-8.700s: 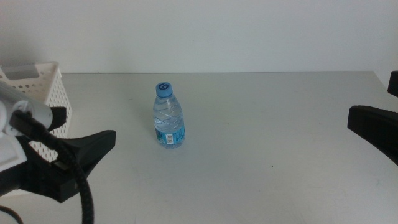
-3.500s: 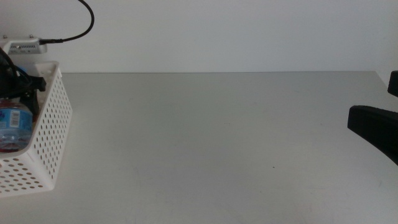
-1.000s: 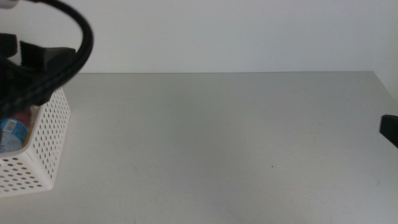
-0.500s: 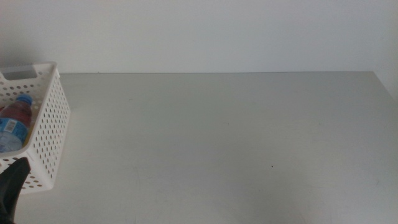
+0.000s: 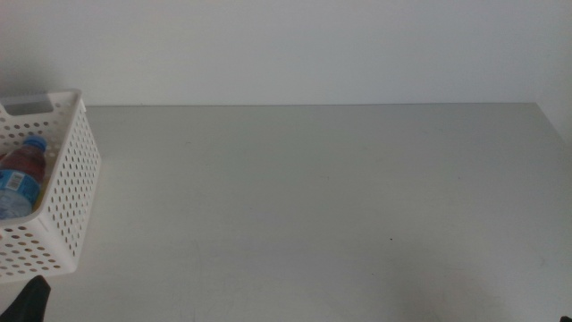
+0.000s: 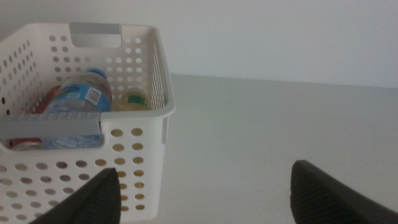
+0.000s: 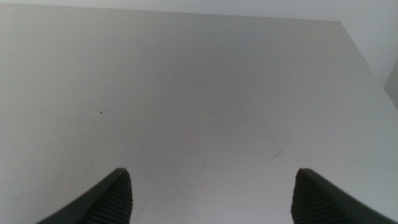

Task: Use arms to grab the bottles and put them into the dustbin to the left of the table.

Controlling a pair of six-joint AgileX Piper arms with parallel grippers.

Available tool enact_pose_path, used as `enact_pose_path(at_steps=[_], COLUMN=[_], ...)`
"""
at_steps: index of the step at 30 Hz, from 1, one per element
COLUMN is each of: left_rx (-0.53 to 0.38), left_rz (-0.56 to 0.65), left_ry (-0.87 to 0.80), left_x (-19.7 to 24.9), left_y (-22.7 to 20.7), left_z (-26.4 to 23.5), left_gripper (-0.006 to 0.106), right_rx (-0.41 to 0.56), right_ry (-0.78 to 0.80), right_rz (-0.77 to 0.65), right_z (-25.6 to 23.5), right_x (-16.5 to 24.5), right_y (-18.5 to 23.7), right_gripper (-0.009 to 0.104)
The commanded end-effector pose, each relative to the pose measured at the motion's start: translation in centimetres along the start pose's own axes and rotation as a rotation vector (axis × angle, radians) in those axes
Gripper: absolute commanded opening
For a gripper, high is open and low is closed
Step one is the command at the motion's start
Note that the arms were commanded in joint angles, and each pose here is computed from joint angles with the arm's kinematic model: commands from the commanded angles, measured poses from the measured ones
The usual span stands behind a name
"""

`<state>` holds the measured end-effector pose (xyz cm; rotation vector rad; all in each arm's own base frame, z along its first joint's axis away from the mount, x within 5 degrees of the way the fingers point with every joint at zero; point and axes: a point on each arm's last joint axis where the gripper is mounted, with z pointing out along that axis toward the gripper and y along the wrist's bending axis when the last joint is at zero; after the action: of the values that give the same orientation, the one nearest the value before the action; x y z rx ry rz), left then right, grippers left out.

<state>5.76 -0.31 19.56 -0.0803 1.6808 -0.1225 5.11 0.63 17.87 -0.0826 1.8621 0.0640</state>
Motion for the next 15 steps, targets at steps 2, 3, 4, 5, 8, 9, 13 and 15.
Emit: enact_pose_path(at_steps=[2,3,4,5,8,9,13,15], left_rx=[-0.004,-0.004,-0.003,0.001,0.004,0.004,0.004,0.003], left_rz=[-0.035,-0.035,-0.034,-0.034,-0.033,-0.033,-0.033,-0.028], left_ry=[-0.07,-0.07,-0.067,-0.058,-0.072,-0.072,-0.071,-0.071], left_x=[-0.3,0.0,0.3,0.4,0.3,0.3,0.3,0.3], left_y=[0.1,0.1,0.2,0.1,0.1,0.1,0.1,0.1], left_z=[0.1,0.1,0.0,-0.1,-0.2,-0.2,-0.2,-0.2], left_gripper=[0.094,0.094,0.094,0.094,0.094,0.094,0.094,0.094], right_rx=[0.018,0.018,0.018,0.018,0.018,0.019,0.02,0.02], right_ry=[-0.117,-0.114,-0.113,-0.112,-0.103,-0.104,-0.102,-0.103], right_rz=[-0.014,-0.014,-0.014,-0.014,-0.013,-0.013,-0.013,-0.013], right_z=[-0.4,-0.3,-0.3,-0.3,-0.1,-0.1,0.0,0.0], right_x=[-1.2,-1.2,-1.1,-1.1,-0.7,-0.6,-0.4,-0.4], right_y=[-0.1,-0.1,-0.1,-0.1,-0.1,-0.1,-0.2,-0.2], right_gripper=[0.065,0.065,0.065,0.065,0.065,0.065,0.065,0.065])
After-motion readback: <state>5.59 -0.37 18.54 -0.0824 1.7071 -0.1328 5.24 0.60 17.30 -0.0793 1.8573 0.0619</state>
